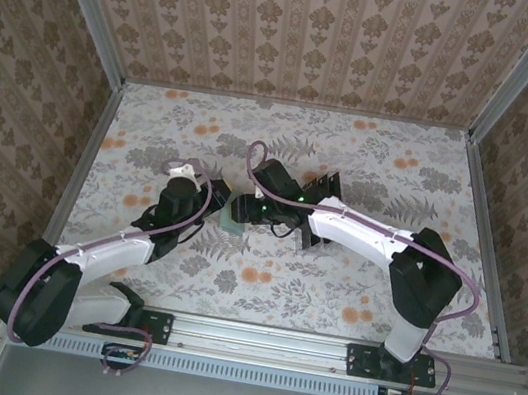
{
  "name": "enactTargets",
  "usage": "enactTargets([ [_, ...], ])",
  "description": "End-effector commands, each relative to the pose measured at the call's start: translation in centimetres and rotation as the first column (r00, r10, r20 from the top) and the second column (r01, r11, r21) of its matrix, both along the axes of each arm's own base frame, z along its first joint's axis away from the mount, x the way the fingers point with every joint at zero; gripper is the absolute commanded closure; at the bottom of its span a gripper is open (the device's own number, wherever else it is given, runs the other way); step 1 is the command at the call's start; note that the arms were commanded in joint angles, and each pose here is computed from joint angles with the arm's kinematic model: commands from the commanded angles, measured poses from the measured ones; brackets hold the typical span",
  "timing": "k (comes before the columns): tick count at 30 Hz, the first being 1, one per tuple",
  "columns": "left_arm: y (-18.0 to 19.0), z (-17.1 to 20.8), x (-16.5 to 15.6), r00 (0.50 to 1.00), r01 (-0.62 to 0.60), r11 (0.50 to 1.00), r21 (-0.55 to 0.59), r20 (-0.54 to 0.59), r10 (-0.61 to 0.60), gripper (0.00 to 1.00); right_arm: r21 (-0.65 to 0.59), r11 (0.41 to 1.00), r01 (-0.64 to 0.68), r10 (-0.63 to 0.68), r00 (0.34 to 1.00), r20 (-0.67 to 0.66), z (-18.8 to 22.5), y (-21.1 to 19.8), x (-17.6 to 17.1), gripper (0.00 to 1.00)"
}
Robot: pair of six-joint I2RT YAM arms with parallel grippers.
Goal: Put the credit cards into the card holder
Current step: Open the button on the card holder.
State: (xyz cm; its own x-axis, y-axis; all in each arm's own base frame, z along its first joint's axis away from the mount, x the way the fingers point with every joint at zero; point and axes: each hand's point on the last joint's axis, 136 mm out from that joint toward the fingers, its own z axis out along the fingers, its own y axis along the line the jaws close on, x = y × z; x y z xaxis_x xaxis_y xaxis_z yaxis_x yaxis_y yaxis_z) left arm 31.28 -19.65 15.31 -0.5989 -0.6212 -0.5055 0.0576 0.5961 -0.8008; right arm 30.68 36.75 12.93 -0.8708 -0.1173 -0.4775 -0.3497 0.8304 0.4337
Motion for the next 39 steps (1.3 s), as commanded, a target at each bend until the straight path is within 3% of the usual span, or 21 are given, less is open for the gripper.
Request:
enactTargets([
  [1,0.1,0.7,0.0,1.000,-0.002,1.000,0.006,0.031,0.002,1.00,0.027,1.000,0.016,-0.016,0.999,0.032,0.9,1.1,0.9,0.49],
  [6,0.0,0.7,0.0,0.999,-0.002,1.000,0.006,0.032,0.002,1.00,0.022,1.000,0.018,-0.019,0.999,0.034,0.7,1.3,1.1,0.52],
  [16,0.1,0.8,-0.1,0.999,-0.003,1.000,0.002,0.039,0.003,1.00,-0.069,0.996,0.057,-0.053,0.997,0.063,-0.5,-0.3,1.8,1.00],
  [26,0.4,0.8,-0.3,0.999,-0.012,1.000,0.005,0.041,0.012,1.00,-0.105,0.985,0.139,-0.135,0.990,0.046,-1.7,-4.1,2.2,1.00],
  [36,0.3,0.5,-0.5,0.999,0.003,0.999,0.034,0.038,-0.004,1.00,-0.046,0.994,0.101,-0.098,0.993,0.066,-0.2,-3.4,2.1,1.00],
  [37,0.4,0.2,-0.5,1.000,0.003,0.999,0.047,0.031,-0.004,0.93,-0.030,0.996,0.089,-0.087,0.994,0.068,0.2,-3.1,2.1,1.00],
  [39,0.6,-0.4,-0.6,1.000,0.002,0.998,0.070,0.017,-0.004,0.59,-0.006,0.998,0.068,-0.067,0.995,0.070,0.8,-2.6,2.0,1.00],
])
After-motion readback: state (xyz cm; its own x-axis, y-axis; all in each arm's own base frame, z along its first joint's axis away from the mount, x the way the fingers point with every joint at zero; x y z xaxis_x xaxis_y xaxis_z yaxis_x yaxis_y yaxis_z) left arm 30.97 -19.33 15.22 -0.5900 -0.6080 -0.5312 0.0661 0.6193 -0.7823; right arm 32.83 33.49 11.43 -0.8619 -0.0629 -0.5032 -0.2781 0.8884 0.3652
